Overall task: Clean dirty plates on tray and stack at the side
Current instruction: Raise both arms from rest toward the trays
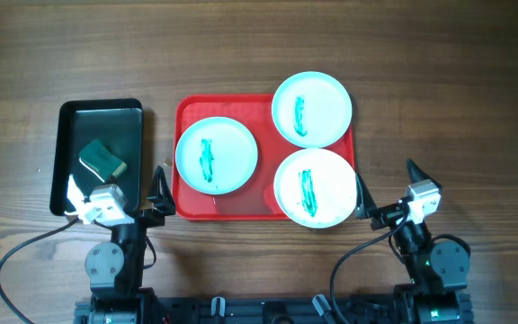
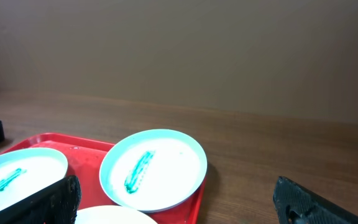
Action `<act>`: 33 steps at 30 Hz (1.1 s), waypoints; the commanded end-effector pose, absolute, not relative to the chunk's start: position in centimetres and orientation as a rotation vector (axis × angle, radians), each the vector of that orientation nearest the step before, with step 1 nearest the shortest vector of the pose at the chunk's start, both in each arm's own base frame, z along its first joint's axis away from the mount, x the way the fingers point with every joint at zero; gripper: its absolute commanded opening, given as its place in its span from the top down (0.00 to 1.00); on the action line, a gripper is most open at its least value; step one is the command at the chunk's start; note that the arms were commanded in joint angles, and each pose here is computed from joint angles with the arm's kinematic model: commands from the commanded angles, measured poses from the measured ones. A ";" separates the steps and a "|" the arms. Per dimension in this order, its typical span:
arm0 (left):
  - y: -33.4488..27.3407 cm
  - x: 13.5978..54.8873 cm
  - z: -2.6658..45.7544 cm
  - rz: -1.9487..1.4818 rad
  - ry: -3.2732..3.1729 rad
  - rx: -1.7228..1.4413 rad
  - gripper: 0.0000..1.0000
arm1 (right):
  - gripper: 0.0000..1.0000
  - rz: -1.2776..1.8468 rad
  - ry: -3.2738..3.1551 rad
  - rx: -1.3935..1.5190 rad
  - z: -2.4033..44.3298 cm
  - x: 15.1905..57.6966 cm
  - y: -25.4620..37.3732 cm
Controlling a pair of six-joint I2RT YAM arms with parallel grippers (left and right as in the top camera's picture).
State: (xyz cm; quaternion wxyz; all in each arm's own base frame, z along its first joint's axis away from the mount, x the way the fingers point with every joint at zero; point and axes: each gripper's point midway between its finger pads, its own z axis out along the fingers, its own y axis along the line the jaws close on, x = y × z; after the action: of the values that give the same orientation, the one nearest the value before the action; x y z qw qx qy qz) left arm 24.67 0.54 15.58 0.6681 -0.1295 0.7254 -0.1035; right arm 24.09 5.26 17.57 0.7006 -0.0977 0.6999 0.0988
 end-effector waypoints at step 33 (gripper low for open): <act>-0.2 24.7 15.5 -0.256 1.641 -0.248 0.00 | 0.00 0.212 1.555 -0.208 17.6 24.1 5.1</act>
State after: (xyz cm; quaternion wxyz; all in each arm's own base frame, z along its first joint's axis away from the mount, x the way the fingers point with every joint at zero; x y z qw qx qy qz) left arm 24.67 0.39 15.57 0.6674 -0.1267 0.7260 -0.1068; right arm 24.12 5.17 17.57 0.7008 -0.0958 0.7003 0.0970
